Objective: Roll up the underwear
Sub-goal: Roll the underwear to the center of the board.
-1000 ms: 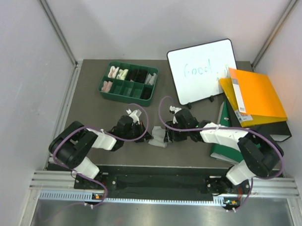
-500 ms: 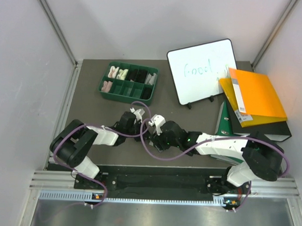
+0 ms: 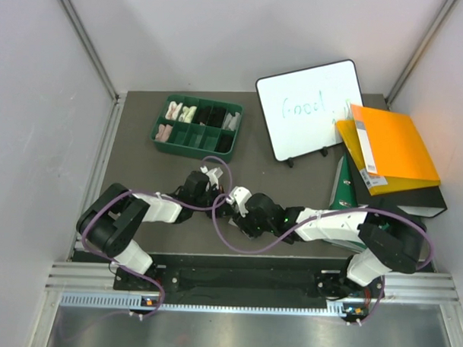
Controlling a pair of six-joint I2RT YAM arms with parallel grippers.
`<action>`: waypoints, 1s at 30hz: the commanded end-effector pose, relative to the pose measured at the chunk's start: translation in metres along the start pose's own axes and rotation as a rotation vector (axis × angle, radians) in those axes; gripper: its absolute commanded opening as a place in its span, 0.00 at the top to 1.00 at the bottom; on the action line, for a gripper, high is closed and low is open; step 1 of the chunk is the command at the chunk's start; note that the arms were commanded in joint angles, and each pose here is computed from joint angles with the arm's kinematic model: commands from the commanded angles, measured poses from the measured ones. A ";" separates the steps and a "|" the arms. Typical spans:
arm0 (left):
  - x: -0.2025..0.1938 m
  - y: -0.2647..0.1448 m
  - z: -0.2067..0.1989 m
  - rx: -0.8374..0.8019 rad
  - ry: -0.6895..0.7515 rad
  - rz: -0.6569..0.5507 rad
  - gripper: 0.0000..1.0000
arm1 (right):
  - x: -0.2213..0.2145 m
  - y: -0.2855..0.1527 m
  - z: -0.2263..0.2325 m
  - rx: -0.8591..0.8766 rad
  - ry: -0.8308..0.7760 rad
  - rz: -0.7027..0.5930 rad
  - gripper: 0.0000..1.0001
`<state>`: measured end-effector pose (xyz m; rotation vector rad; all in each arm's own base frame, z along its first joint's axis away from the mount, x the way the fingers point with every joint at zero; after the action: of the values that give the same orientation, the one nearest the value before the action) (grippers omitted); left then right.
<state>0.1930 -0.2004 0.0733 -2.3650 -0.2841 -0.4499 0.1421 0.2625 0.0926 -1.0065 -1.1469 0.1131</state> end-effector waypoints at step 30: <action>-0.013 -0.066 -0.014 0.035 0.118 -0.169 0.60 | 0.016 0.013 0.004 0.499 0.453 0.239 1.00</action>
<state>0.1582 -0.1631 0.1166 -2.2460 -0.4274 -0.5635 0.1488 0.2793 0.0890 -0.7763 -0.7168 0.2680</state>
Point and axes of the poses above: each gripper's point midway between its finger pads, its own y axis out along the fingers, its own z axis along the line the jaws close on, x = y × z, the point moved 9 cm from there along -y, back along the fingers, and after that the axes turned 4 degrees about y, right-handed, at the moved point
